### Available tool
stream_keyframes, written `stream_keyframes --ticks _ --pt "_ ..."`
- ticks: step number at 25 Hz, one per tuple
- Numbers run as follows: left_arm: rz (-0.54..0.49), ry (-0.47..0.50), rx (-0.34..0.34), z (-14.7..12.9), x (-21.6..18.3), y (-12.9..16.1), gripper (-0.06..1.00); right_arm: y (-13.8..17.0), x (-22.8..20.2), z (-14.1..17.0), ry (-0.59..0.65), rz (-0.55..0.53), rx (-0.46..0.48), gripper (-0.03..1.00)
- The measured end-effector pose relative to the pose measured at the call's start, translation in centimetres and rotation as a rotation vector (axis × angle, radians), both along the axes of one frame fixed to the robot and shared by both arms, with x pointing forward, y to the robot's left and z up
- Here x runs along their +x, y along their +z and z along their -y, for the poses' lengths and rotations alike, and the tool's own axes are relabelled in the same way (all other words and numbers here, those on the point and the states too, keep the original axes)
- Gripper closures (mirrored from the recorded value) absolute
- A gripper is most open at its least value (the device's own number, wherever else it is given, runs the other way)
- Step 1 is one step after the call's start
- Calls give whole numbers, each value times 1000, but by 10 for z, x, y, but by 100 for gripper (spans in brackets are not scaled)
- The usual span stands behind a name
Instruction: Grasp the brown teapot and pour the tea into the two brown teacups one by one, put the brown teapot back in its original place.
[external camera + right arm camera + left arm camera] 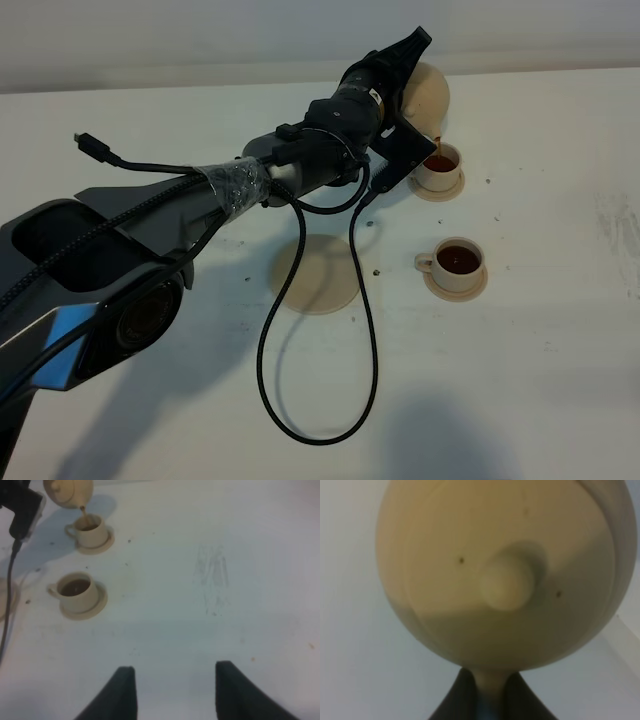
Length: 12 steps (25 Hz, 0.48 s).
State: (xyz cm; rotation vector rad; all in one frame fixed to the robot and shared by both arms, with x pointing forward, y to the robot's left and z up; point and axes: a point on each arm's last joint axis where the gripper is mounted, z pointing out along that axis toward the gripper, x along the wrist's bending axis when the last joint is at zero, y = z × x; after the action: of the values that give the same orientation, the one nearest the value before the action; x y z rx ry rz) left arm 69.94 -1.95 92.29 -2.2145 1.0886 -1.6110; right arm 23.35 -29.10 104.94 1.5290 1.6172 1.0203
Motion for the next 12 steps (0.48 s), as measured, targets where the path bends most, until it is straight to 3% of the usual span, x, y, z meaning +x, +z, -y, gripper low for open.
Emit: stream_keyframes --ticks 12 --pt "10 -9 22 1 1 -7 84 0 0 0 0 0 0 57"
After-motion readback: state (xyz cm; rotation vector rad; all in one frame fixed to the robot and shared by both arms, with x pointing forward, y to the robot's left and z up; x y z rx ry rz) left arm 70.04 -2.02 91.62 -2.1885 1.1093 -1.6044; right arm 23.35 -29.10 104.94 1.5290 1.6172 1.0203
